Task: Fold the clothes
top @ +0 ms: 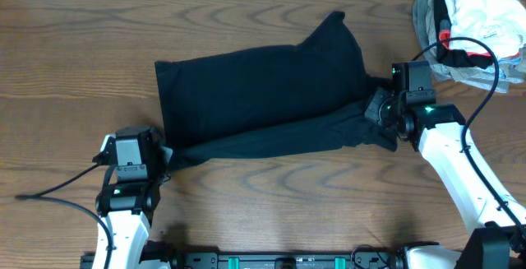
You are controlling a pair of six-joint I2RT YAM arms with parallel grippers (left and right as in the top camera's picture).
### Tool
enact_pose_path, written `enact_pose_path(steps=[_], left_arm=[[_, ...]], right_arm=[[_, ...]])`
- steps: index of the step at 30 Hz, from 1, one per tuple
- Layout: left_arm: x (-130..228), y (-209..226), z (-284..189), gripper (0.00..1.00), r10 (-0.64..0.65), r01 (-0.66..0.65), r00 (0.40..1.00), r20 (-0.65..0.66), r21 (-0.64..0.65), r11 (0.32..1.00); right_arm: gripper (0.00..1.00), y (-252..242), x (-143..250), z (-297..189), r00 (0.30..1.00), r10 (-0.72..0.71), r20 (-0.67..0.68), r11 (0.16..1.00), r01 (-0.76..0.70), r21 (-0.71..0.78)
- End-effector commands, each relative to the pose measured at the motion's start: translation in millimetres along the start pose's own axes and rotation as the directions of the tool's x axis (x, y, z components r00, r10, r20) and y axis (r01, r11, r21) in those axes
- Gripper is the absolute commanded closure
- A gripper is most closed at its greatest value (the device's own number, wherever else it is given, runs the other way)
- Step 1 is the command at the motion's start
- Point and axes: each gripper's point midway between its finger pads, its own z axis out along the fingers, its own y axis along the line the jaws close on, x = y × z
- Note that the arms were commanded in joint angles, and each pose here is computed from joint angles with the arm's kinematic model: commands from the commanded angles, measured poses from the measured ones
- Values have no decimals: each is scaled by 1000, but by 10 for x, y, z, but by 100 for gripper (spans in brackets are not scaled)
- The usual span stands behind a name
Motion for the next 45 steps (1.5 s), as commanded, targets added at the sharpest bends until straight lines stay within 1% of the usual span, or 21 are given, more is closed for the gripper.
enact_pose_path(steps=[1,6,15,19,22,26,33,35,36,37,38,39,40,41,42,45], left_arm=[[-122,-45,34,94,6,-5,999,51,-17,1000],[-133,-113,206,94,5,-4,999,51,-15,1000],[-193,-300,474,94,-4,2,997,75,32,999],[-215,-343,490,94,-7,3,996,84,49,999],[-251,-410,483,94,19,-27,995,101,73,997],[-281,-465,475,94,21,-32,993,114,94,995],[-283,-466,475,94,53,-64,992,117,91,994],[-288,-464,474,92,54,-65,991,121,89,994],[-289,-463,474,85,54,-65,991,121,89,994],[-289,-463,474,70,54,-65,991,121,89,994],[-291,-462,474,51,54,-65,991,122,88,994],[-294,-460,475,32,56,-67,991,124,87,994],[-294,-461,474,16,65,-76,990,125,86,993],[-297,-466,473,4,80,-92,989,127,86,992],[-299,-471,472,2,102,-114,986,130,85,990],[-303,-479,470,2,166,-178,976,137,79,981]], right_arm=[[99,14,-171,-18,998,-26,50,1000,27,-3],[99,38,-222,-16,997,-30,72,999,31,-10],[99,8,-256,-18,995,-34,90,999,33,9],[99,3,-260,-16,995,-34,92,999,33,12],[99,-11,-262,11,995,-35,92,999,33,22],[99,-21,-264,139,996,-35,83,999,32,30],[99,-35,-235,353,998,-34,58,999,32,38],[99,-30,-241,373,998,-34,60,999,32,36],[98,-26,-246,380,997,-35,62,999,33,35],[92,-20,-260,379,997,-34,67,999,32,32],[81,-14,-275,378,997,-35,74,999,32,31],[63,-6,-289,377,996,-35,80,999,33,28],[52,5,-303,376,996,-40,85,999,38,24],[41,20,-318,373,995,-46,91,999,44,18],[36,32,-325,371,995,-45,93,999,44,13],[25,79,-362,347,993,-72,97,997,72,1]])
